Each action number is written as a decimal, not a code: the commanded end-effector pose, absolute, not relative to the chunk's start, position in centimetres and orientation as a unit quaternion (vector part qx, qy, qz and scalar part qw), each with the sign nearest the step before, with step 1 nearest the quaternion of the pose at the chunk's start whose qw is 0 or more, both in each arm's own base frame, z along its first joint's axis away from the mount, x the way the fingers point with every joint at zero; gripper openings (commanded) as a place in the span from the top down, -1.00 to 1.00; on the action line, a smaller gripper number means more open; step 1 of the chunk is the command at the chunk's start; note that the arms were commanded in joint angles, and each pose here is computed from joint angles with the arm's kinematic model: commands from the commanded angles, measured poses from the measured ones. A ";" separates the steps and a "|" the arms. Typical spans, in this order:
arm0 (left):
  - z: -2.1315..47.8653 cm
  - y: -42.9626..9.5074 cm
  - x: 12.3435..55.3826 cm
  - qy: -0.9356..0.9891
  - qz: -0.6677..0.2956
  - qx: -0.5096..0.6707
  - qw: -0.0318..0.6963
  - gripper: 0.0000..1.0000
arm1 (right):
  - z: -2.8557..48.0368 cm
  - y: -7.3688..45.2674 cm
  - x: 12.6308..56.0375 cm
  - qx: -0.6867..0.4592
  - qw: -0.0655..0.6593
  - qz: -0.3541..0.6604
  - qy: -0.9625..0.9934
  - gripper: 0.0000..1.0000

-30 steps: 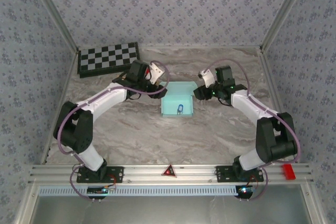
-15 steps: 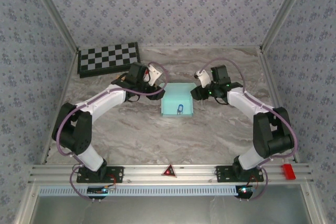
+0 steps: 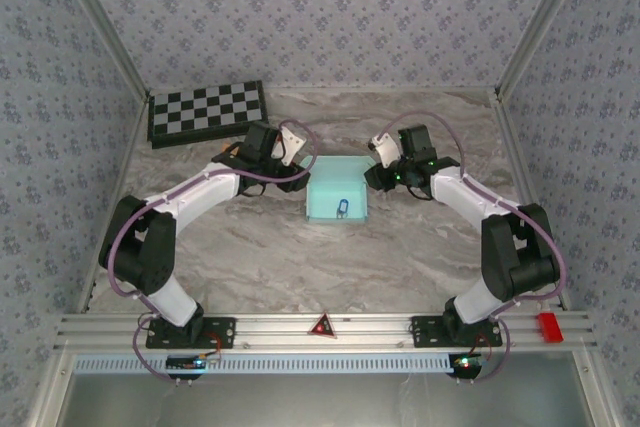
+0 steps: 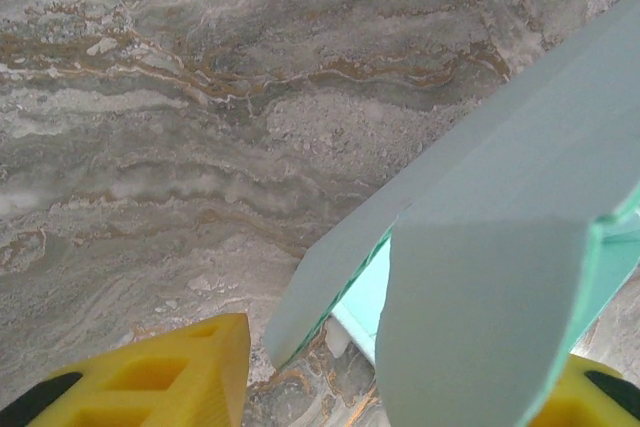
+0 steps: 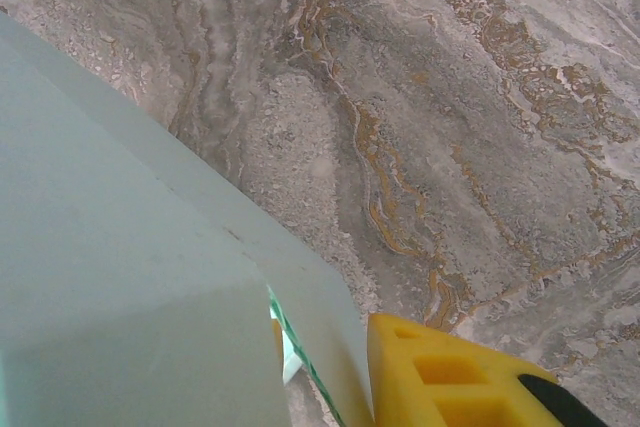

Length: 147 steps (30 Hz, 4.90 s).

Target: Fold the paper box

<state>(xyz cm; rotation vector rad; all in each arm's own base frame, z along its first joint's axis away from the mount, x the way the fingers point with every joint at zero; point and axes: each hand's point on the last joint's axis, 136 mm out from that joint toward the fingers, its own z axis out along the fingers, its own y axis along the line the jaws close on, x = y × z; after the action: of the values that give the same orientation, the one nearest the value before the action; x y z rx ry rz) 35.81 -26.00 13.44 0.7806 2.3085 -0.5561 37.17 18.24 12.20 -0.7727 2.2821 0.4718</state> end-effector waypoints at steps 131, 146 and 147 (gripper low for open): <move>14.5 -28.9 38.3 0.860 -0.240 0.254 0.371 0.79 | 13.5 17.4 38.4 -0.232 0.369 0.082 0.896 0.86; 15.1 -29.0 41.1 0.854 -0.230 0.207 0.419 0.81 | 14.5 17.8 41.6 -0.215 0.419 0.045 0.881 0.87; 15.1 -28.9 41.3 0.855 -0.229 0.202 0.420 0.81 | 14.4 17.8 41.8 -0.215 0.421 0.043 0.880 0.86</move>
<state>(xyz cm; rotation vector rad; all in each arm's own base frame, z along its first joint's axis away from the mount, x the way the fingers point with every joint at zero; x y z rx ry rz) 40.19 -28.53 14.29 0.5581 2.1760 -0.5590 40.42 17.38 13.41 -0.5719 2.2516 0.1191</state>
